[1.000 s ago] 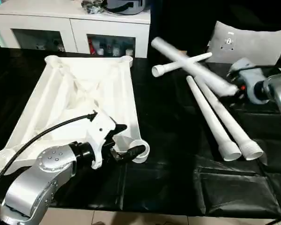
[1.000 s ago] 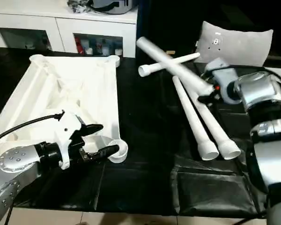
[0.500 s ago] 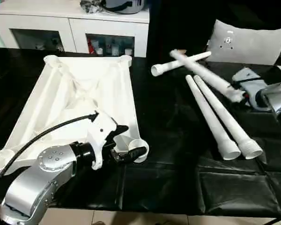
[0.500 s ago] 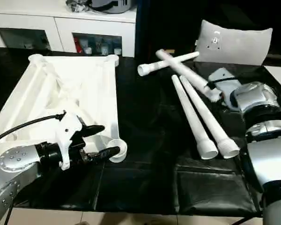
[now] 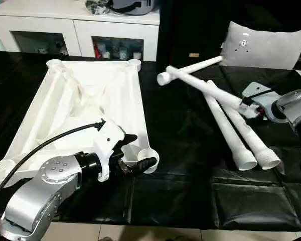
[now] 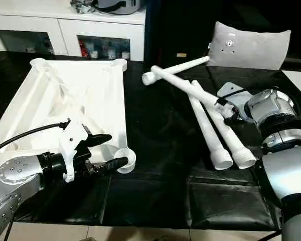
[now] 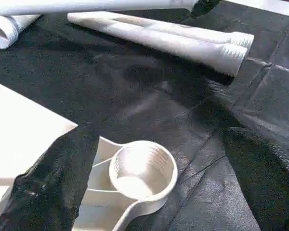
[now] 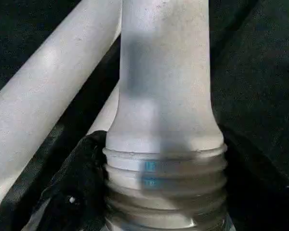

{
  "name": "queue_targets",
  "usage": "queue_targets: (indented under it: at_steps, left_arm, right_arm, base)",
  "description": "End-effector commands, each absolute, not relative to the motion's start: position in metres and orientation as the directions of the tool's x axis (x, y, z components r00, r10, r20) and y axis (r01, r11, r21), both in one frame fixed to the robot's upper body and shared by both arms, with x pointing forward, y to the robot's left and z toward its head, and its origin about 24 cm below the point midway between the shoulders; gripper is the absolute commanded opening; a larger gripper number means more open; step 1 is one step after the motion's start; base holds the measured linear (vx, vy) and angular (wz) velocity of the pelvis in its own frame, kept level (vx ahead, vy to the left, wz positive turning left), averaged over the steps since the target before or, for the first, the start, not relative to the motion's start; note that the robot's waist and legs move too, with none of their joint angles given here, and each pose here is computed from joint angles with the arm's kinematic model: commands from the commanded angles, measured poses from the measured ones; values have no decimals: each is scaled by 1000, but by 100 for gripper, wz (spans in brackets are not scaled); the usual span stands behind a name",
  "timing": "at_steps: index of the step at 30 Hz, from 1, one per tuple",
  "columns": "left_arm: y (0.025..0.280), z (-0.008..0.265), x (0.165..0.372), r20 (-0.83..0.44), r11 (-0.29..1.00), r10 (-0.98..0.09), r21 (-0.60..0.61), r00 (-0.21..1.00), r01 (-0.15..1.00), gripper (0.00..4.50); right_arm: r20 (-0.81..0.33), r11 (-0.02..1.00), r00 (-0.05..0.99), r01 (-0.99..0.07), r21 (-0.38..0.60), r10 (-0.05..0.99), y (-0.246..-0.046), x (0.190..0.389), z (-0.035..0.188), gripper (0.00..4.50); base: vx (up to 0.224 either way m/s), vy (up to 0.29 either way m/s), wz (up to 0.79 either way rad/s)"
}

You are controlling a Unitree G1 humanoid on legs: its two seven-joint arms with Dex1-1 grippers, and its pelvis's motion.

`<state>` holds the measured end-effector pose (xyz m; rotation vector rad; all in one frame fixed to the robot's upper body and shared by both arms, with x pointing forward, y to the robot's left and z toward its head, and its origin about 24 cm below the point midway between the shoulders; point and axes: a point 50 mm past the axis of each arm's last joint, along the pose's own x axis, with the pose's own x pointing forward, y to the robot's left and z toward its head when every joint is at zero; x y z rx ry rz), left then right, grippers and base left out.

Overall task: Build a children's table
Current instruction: Insert table leg to table base

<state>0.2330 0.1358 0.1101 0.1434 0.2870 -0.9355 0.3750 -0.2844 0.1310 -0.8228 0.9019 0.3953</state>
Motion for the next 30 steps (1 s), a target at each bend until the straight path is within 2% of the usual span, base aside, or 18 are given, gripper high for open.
queue_targets:
  at_steps: [1, 8, 12, 14, 19, 20, 24, 26, 27, 28, 29, 30]
  left_arm:
    - [135, 115, 233, -298, 581, -775, 10, 557, 814, 450]
    - [135, 116, 231, -297, 577, -778, 10, 554, 816, 450]
    - [135, 117, 230, -293, 573, -782, 10, 550, 820, 450]
    - [134, 118, 229, -288, 565, -788, 9, 544, 825, 450]
    - [131, 119, 227, -279, 551, -801, 3, 530, 834, 450]
    - [130, 120, 226, -276, 543, -807, 1, 522, 840, 450]
    - [130, 121, 224, -273, 539, -810, -1, 519, 842, 450]
    - [130, 125, 227, -241, 553, -809, -5, 535, 833, 450]
    - [130, 125, 227, -241, 553, -809, -5, 535, 833, 450]
    - [131, 127, 228, -224, 562, -807, -9, 546, 827, 450]
    - [131, 132, 233, -180, 590, -796, -23, 577, 807, 450]
    - [131, 132, 233, -180, 590, -796, -23, 577, 807, 450]
  right_arm:
    - [-831, 602, 555, -658, -453, -18, -286, 375, 139, 280]
    - [-862, 500, 502, -765, -407, 67, -293, 367, 148, 279]
    - [-866, 470, 491, -790, -394, 100, -298, 363, 153, 279]
    - [-859, 448, 483, -814, -369, 169, -306, 354, 164, 279]
    - [-827, 426, 450, -857, -292, 338, -306, 340, 180, 279]
    - [-806, 423, 431, -871, -252, 406, -307, 331, 188, 279]
    - [-773, 433, 438, -870, -236, 460, -307, 324, 196, 279]
    - [-659, 499, 529, -827, -260, 535, -304, 321, 206, 279]
    - [-659, 499, 529, -827, -260, 535, -304, 321, 206, 279]
    - [-613, 526, 559, -810, -260, 558, -300, 321, 207, 279]
    - [-530, 574, 600, -784, -237, 600, -287, 320, 204, 279]
    - [-530, 574, 600, -784, -237, 600, -287, 320, 204, 279]
  base:
    - [0, 0, 0]
    - [0, 0, 0]
    - [0, 0, 0]
    - [0, 0, 0]
    - [0, 0, 0]
    - [0, 0, 0]
    - [0, 0, 0]
    - [0, 0, 0]
    - [0, 0, 0]
    - [0, 0, 0]
    - [0, 0, 0]
    - [0, 0, 0]
